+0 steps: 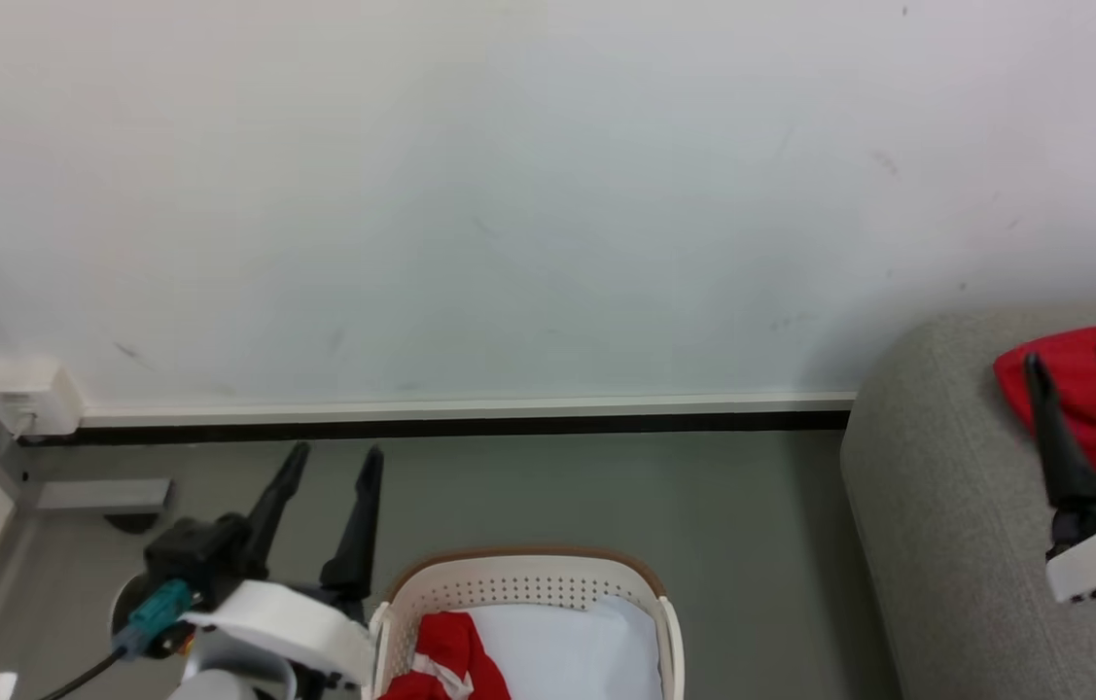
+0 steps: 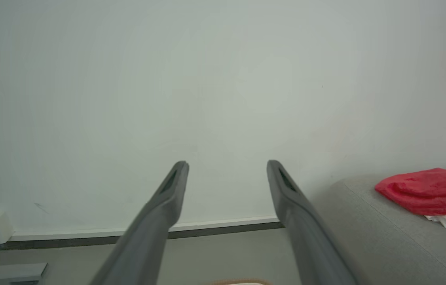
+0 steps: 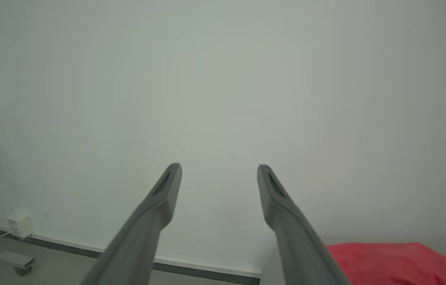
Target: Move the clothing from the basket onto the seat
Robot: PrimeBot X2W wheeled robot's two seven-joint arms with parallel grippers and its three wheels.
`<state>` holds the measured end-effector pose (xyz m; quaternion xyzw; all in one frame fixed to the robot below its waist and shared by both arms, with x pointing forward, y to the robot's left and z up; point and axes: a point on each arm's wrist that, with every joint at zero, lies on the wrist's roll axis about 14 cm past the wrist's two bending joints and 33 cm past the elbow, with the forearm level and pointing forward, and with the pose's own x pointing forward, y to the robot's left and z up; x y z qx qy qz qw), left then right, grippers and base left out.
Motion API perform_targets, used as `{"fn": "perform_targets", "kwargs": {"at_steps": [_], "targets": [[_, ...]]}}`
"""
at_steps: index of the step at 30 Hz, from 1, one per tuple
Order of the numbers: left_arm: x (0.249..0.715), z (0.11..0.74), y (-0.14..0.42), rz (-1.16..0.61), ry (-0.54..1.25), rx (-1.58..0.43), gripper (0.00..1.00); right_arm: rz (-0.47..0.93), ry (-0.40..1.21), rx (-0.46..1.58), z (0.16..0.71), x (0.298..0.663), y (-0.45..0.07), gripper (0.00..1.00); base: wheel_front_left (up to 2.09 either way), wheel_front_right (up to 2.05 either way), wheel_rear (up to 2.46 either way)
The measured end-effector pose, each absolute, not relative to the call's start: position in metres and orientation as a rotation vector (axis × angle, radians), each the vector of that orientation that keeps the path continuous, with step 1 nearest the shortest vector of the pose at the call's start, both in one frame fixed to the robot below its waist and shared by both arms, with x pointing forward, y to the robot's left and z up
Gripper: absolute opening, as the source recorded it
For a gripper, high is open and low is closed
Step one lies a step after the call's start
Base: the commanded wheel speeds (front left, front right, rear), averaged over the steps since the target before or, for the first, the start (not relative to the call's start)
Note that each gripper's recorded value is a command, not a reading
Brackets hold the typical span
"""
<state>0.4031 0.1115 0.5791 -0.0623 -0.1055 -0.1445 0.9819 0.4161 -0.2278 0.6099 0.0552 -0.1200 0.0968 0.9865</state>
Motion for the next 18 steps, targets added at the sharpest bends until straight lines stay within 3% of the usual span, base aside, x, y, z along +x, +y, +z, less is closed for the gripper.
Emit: {"fn": "perform_targets", "kwargs": {"at_steps": [8,18], "targets": [[0.389,0.559,0.162,-0.115,-0.186,-0.142,1.00,0.185,-0.219,0.251,0.567,0.384,-0.184,1.00,0.00,0.00,0.00],[0.370,0.536,0.182,-0.028,-0.155,-0.094,1.00,0.212,-0.137,0.204,0.531,0.361,-0.157,1.00,0.00,0.00,0.00]]}}
